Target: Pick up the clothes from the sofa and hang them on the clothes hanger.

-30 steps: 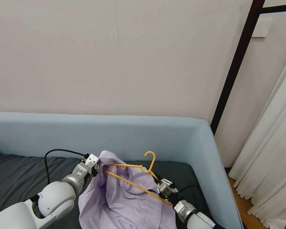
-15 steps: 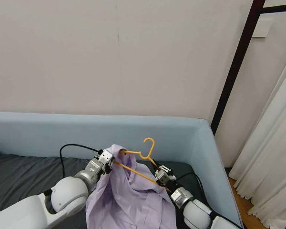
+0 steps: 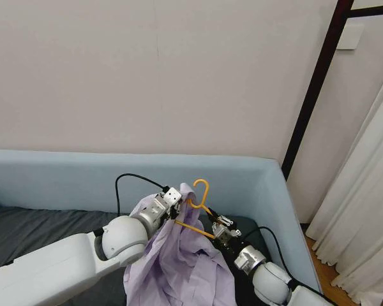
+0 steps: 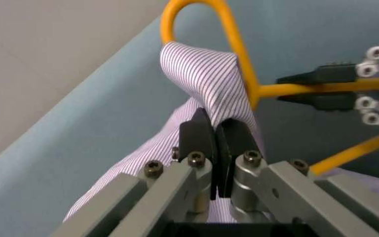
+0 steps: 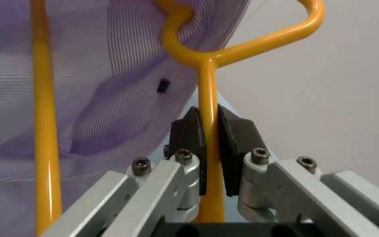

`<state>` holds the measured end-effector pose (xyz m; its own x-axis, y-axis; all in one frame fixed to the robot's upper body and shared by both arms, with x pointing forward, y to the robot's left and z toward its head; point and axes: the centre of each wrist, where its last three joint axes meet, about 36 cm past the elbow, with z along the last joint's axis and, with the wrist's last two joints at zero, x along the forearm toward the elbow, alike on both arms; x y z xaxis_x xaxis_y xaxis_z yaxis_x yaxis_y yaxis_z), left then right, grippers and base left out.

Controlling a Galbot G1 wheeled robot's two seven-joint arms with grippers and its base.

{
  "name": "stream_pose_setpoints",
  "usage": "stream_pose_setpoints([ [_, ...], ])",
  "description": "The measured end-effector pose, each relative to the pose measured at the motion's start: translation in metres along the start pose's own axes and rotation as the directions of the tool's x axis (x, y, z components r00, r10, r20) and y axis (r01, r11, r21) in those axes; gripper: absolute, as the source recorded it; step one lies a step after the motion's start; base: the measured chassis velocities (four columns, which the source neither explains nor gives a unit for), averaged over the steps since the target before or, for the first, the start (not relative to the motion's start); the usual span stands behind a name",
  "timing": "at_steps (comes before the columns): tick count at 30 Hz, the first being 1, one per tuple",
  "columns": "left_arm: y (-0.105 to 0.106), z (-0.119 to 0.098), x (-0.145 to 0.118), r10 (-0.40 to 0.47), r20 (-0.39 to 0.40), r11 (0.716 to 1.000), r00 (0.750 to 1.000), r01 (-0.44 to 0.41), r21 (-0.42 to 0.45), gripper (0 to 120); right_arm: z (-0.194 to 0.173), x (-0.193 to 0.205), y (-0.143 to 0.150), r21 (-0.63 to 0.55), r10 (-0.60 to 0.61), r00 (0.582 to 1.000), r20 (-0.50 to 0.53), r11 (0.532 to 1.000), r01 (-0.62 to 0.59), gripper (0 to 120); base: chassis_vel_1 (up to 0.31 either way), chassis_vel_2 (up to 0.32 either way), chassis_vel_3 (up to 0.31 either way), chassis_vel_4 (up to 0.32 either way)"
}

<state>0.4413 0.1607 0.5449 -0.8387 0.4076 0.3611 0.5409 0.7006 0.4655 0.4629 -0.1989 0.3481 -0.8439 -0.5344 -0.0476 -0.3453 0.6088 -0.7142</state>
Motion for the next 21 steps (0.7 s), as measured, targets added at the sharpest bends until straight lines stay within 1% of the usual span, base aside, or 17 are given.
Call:
stream_pose_setpoints([
  [1,0.0,0.0,0.0,0.0,0.0,1.0,1.0,0.0,0.0,0,0.0,0.0,0.0,0.0,0.0,1.0,0.0,1.0,0.0,5,0.0,0.0,0.0,0.0],
  [4,-0.012,-0.002,0.002,0.036,0.009,0.999,0.999,-0.036,-0.03,0,0.006,0.0,-0.003,0.003,0.004,1.0,-0.021,1.0,-0.004,5,0.0,0.0,0.0,0.0],
  [6,-0.013,-0.002,0.002,0.04,0.01,0.999,0.999,-0.039,-0.032,0,0.006,0.001,-0.004,0.004,0.006,1.0,-0.023,1.0,-0.006,5,0.0,0.0,0.0,0.0],
  [10,-0.025,-0.001,0.007,0.075,0.018,0.996,0.997,-0.074,-0.041,0,0.008,0.003,-0.014,0.001,0.032,0.999,-0.029,0.999,-0.032,5,0.0,0.0,0.0,0.0],
  [12,-0.026,0.002,0.008,0.072,0.017,0.996,0.997,-0.071,-0.045,0,0.008,0.003,-0.018,0.0,0.041,0.999,-0.029,0.999,-0.041,5,0.0,0.0,0.0,0.0],
  [13,-0.024,0.007,0.01,0.051,0.02,0.998,0.998,-0.05,-0.049,0,0.008,0.003,-0.021,-0.001,0.048,0.999,-0.026,0.999,-0.048,5,0.0,0.0,0.0,0.0],
  [17,-0.021,0.023,0.014,0.016,-0.004,1.0,1.0,-0.016,-0.021,0,0.007,0.004,-0.025,0.004,0.055,0.999,0.001,0.999,-0.055,5,0.0,0.0,0.0,0.0],
  [20,-0.023,0.029,0.016,0.01,-0.014,1.0,1.0,-0.01,-0.011,0,0.005,0.003,-0.023,0.002,0.057,0.998,0.011,0.998,-0.057,5,0.0,0.0,0.0,0.0],
  [21,-0.025,0.032,0.018,0.012,-0.019,1.0,1.0,-0.012,0.001,4,0.004,0.001,-0.022,0.001,0.062,0.998,0.021,0.998,-0.062,5,0.0,0.0,0.0,0.0],
])
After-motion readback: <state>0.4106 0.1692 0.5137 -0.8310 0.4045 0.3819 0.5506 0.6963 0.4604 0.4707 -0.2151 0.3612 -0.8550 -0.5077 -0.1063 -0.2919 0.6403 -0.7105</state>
